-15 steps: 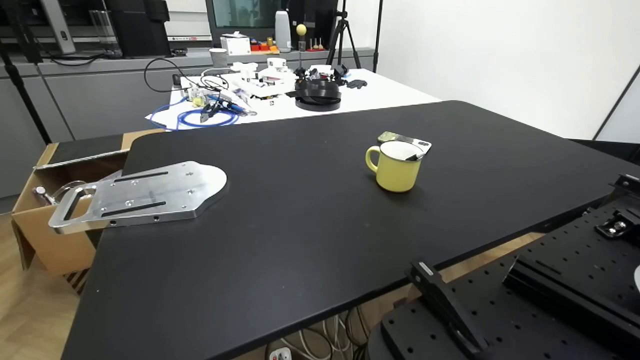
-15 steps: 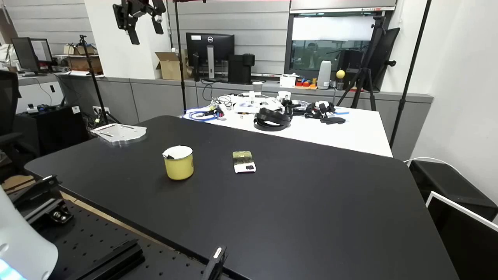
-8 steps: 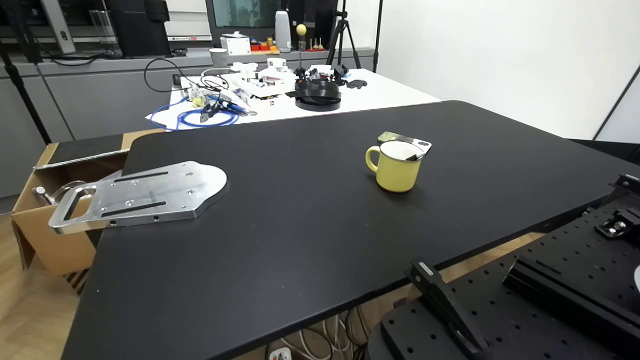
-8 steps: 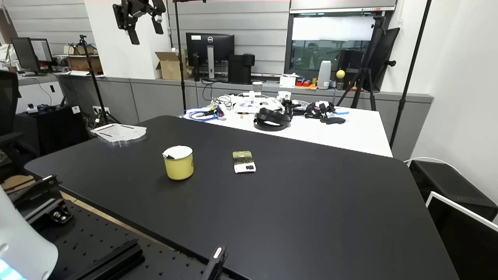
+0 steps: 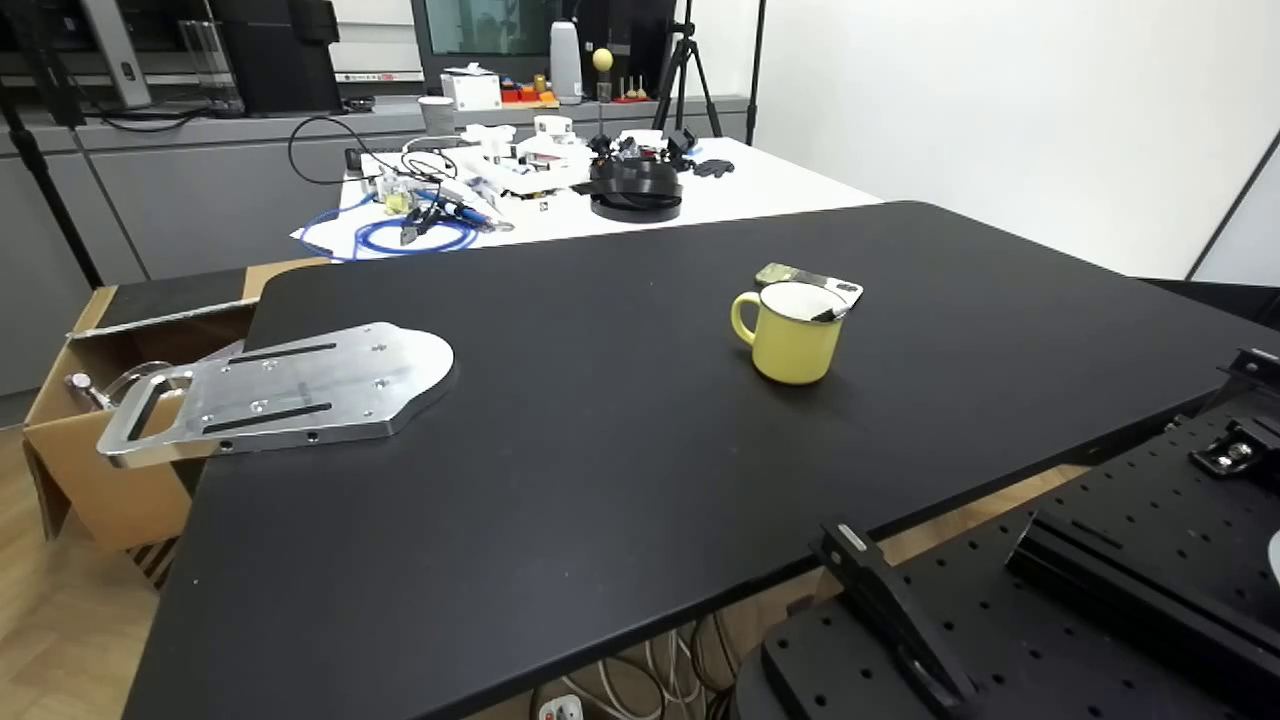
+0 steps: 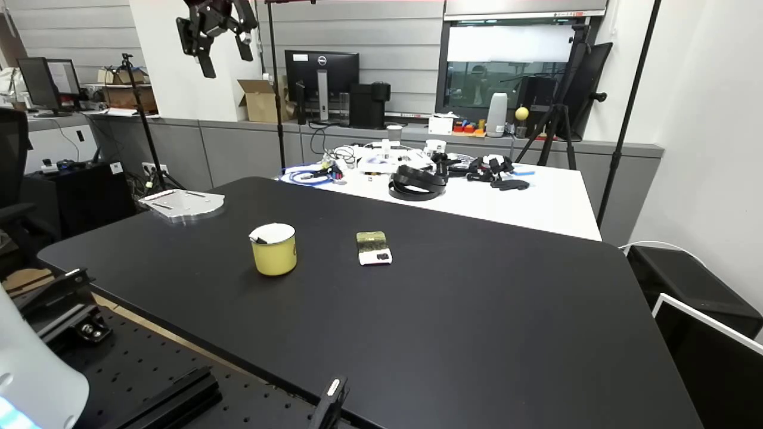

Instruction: Pick up the pen from the yellow cup and put it on the table.

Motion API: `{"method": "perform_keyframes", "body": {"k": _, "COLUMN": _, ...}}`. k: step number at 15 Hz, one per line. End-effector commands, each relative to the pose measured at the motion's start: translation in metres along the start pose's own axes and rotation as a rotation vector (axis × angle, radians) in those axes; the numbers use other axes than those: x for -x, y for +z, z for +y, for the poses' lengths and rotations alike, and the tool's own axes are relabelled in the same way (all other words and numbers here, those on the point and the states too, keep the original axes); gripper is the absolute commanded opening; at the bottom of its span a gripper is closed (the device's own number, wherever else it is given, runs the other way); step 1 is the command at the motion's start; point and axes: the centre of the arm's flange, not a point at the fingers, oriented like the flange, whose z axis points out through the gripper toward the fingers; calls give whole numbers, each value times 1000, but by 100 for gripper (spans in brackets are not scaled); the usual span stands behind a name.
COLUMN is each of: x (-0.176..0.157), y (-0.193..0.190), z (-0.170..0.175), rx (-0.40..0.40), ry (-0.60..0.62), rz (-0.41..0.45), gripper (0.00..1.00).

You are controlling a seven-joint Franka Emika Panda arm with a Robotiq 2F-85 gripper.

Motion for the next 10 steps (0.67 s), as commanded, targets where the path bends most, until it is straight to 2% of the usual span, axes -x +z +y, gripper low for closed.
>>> {"method": "perform_keyframes", "body": {"k": 1, "x": -25, "y": 8, "z": 4, "rx": 22, "ry": -3, "rz": -56, "gripper": 100}}
{"method": "perform_keyframes", "body": {"k": 10, "x": -70, "y": 71, "z": 0, "rx": 7, "ry": -4, "rz": -227, "gripper": 100}}
